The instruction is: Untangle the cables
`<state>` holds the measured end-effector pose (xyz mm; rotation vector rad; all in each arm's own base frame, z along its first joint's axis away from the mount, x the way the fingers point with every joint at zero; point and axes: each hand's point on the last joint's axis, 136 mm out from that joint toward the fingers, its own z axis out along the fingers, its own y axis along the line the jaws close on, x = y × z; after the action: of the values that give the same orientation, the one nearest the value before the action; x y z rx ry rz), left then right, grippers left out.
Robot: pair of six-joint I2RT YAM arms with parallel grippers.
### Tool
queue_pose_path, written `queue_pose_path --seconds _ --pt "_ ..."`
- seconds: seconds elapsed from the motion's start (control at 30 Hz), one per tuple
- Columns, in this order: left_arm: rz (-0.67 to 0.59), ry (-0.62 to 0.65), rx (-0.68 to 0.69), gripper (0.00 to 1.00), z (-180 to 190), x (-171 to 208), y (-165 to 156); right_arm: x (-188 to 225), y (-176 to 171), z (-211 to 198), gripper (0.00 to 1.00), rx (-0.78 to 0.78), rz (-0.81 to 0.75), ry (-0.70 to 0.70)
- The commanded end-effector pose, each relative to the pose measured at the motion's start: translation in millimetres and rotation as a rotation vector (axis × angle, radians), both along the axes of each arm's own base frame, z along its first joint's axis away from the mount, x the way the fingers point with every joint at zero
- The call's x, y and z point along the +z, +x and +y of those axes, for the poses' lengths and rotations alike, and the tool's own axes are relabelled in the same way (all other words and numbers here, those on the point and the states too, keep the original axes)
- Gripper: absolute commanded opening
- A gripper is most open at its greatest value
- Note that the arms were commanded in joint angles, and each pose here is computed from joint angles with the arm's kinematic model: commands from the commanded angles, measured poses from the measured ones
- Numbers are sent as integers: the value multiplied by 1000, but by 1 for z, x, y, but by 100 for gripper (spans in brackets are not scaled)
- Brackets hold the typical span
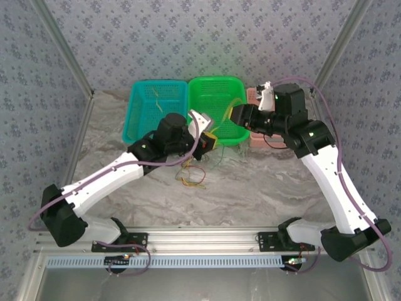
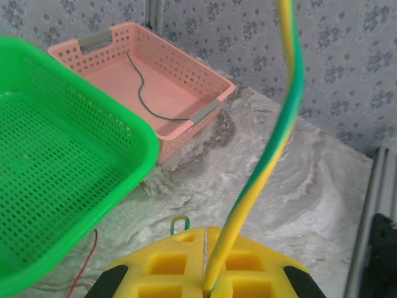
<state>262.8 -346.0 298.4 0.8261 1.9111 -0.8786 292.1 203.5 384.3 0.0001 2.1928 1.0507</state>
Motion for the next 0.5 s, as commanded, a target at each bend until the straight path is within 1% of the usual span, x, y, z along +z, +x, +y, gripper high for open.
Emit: queue_pose_path --seconds 0.0,0.07,0.17,0.3,0.47 --pt "103 -106 0 0 20 33 2 30 -6 -15 55 -45 -147 -35" --pt "155 -132 13 0 34 37 9 41 -13 -25 58 -77 -211 -32" --pt "203 -140 52 0 61 41 21 51 -26 -34 59 -94 -281 -26" --pt "269 -164 137 0 103 44 47 50 -37 -35 58 -80 -332 -10" --pt "275 -238 270 0 158 58 88 35 -43 -20 56 -37 -330 6"
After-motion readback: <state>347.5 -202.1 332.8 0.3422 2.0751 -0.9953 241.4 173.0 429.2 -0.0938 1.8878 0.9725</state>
